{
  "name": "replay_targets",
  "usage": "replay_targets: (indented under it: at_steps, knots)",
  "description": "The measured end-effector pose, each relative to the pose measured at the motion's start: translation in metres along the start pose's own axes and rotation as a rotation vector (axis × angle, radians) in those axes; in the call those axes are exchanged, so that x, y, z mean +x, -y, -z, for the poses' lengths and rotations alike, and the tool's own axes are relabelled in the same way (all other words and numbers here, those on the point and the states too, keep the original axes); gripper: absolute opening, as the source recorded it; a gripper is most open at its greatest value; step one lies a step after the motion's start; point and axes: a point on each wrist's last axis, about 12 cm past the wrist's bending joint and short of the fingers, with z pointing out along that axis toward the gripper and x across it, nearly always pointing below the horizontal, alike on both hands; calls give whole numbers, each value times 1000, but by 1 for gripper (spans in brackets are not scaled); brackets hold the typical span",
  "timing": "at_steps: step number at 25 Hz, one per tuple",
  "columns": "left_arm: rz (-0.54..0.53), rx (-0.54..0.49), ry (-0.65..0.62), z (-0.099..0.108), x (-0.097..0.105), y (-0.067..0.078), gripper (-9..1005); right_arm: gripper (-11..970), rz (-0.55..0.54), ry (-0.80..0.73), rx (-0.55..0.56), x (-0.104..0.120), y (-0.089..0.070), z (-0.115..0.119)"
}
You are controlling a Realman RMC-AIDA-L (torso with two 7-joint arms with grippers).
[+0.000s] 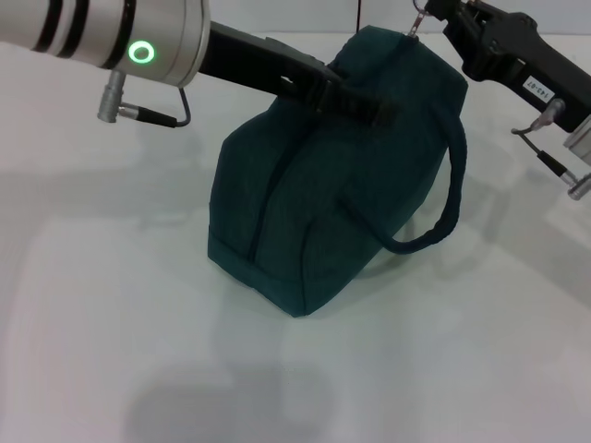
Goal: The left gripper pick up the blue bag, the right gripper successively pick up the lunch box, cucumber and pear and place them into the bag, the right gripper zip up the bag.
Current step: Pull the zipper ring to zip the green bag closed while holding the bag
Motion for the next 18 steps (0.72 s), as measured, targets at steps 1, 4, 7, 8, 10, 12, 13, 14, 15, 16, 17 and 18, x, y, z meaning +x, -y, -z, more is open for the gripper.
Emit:
replay_targets:
  at_steps: [1, 4, 7, 8, 10, 12, 13, 14, 15, 16, 17, 18]
  knots:
    - [-4, -2, -1, 0, 0, 0, 859, 81, 1, -1, -1, 0, 0, 0]
    - [-48, -15, 4, -2, 3, -1, 855, 83, 3, -2, -3, 0, 0, -1]
    - [-85, -24, 19, -3, 5, -2, 808, 84, 3, -2, -5, 0, -1, -1]
    - [-85, -27, 23, -3, 5, -2, 763, 84, 3, -2, -5, 0, -1, -1]
    - [-83, -30, 24, -4, 6, -3, 672, 85, 3, -2, -5, 0, -1, -1]
    - [-85, -34, 22, -4, 5, -4, 601, 85, 2, -4, -3, 1, 0, -1]
    - [-88, -34, 22, -4, 5, -4, 574, 86, 2, -5, -3, 1, 0, 0]
    - [-90, -34, 21, -4, 5, -4, 548, 86, 1, -5, -2, 1, 0, 0]
    - [-92, -34, 22, -4, 5, -4, 521, 87, 1, -5, -2, 1, 0, 0]
    - [-94, -34, 22, -4, 5, -4, 495, 87, 1, -5, -2, 1, 0, 0]
    - [-95, -34, 21, -5, 4, -4, 468, 87, 1, -5, -3, 1, 0, 0]
    - [-95, -33, 21, -5, 4, -4, 442, 88, 1, -4, -3, 1, 0, 0]
